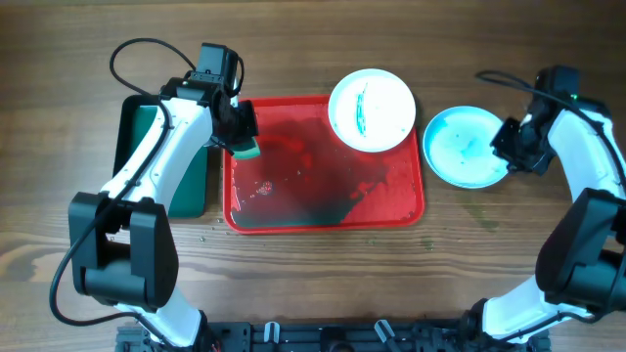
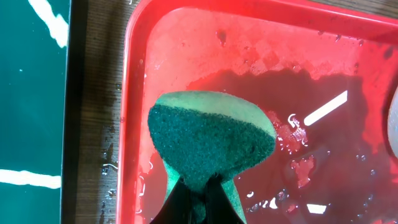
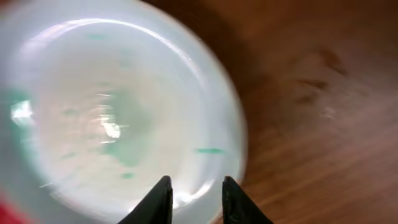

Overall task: Clean dirty plates on tray and stack at the side
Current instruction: 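Reach the right gripper to the last white plate and grasp it, then scrub the held plate with the sponge in the left gripper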

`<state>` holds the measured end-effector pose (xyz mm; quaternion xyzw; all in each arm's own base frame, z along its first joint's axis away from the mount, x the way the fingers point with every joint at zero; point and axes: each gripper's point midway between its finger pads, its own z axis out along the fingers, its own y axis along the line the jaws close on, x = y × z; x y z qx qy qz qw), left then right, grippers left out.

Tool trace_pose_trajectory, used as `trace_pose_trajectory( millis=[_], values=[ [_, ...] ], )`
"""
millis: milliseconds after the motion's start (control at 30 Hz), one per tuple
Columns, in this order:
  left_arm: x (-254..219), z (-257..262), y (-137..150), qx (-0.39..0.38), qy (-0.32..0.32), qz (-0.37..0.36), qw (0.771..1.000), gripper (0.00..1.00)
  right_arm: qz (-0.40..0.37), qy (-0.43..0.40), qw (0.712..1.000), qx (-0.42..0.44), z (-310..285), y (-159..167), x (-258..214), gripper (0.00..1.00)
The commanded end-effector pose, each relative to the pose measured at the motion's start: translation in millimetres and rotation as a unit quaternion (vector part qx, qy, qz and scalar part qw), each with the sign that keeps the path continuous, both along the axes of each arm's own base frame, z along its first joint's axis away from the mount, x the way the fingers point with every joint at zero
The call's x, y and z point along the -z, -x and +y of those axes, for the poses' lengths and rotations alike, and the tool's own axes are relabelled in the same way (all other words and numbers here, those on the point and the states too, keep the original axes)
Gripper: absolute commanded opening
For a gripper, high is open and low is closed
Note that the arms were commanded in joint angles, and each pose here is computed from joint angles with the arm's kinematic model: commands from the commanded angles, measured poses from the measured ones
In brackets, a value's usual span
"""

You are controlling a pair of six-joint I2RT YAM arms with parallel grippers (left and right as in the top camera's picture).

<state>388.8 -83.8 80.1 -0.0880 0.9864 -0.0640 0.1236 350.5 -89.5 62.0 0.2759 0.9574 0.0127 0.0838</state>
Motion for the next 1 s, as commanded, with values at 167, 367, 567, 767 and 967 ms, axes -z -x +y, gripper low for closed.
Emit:
trace_pose_trajectory(
  millis=[167, 367, 567, 767, 967],
  values=[
    [2, -3, -1, -0.006, 0.010, 0.003, 1.000, 0.04, -0.143, -0.047, 0.973, -0.173, 139, -79, -35, 0.44],
    [2, -3, -1, -0.006, 0.010, 0.003, 1.000, 0.04, -0.089, -0.035, 0.980, -0.177, 177, -75, 17, 0.43],
    [2, -3, -1, -0.006, 0.009, 0.003, 1.000, 0.04, -0.056, -0.035, 0.981, -0.181, 180, -68, 42, 0.37],
    [2, -3, -1, -0.006, 0.009, 0.004, 1.000, 0.04, -0.042, -0.047, 0.974, -0.216, 200, -58, 50, 0.19],
    [2, -3, -1, -0.006, 0.009, 0.003, 1.000, 0.04, 0.026, -0.046, 0.951, -0.305, 243, -9, 55, 0.04]
  ],
)
